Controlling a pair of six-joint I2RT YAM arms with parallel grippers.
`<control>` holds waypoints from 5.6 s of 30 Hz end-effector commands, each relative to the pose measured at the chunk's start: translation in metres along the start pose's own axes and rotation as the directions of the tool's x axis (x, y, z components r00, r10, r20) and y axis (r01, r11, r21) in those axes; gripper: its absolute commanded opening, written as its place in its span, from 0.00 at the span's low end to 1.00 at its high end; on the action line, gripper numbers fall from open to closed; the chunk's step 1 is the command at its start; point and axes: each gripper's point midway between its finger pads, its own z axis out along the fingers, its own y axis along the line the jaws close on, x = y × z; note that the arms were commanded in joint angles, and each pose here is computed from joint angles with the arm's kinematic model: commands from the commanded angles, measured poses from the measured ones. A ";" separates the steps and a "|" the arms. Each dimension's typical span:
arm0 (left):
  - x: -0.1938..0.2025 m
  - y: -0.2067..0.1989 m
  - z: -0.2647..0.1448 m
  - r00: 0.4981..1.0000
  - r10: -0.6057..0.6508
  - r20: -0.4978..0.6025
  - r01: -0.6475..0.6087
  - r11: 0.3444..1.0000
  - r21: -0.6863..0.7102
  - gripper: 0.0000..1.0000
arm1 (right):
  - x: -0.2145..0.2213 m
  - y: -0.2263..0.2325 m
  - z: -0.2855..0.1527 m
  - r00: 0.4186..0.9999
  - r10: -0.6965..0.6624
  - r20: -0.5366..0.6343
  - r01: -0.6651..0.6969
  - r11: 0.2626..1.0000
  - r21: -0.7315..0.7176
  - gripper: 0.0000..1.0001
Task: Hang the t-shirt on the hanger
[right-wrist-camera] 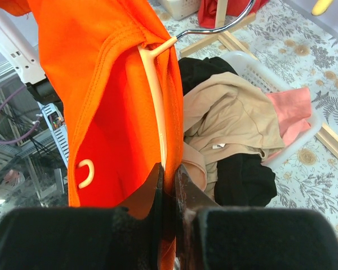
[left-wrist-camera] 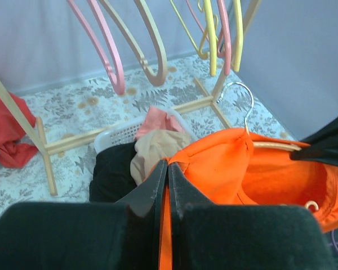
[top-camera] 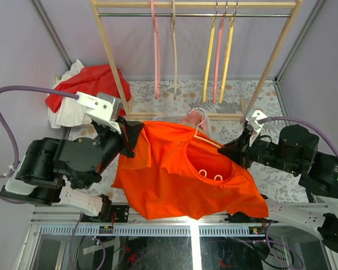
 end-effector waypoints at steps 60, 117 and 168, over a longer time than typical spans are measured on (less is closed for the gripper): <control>0.100 0.036 -0.039 0.991 -0.120 -0.057 0.132 0.934 0.332 0.52 | -0.118 0.004 -0.084 0.947 -0.115 0.299 0.101 0.993 0.060 0.00; 0.133 -0.005 -0.017 0.973 -0.196 -0.123 0.220 0.947 0.233 0.00 | -0.143 -0.039 -0.118 0.841 -0.092 0.533 -0.076 0.956 0.285 0.00; 0.054 -0.080 0.012 0.964 0.185 -0.189 -0.066 0.860 0.506 0.79 | -0.031 0.017 -0.036 0.995 -0.085 0.056 0.089 0.993 -0.079 0.00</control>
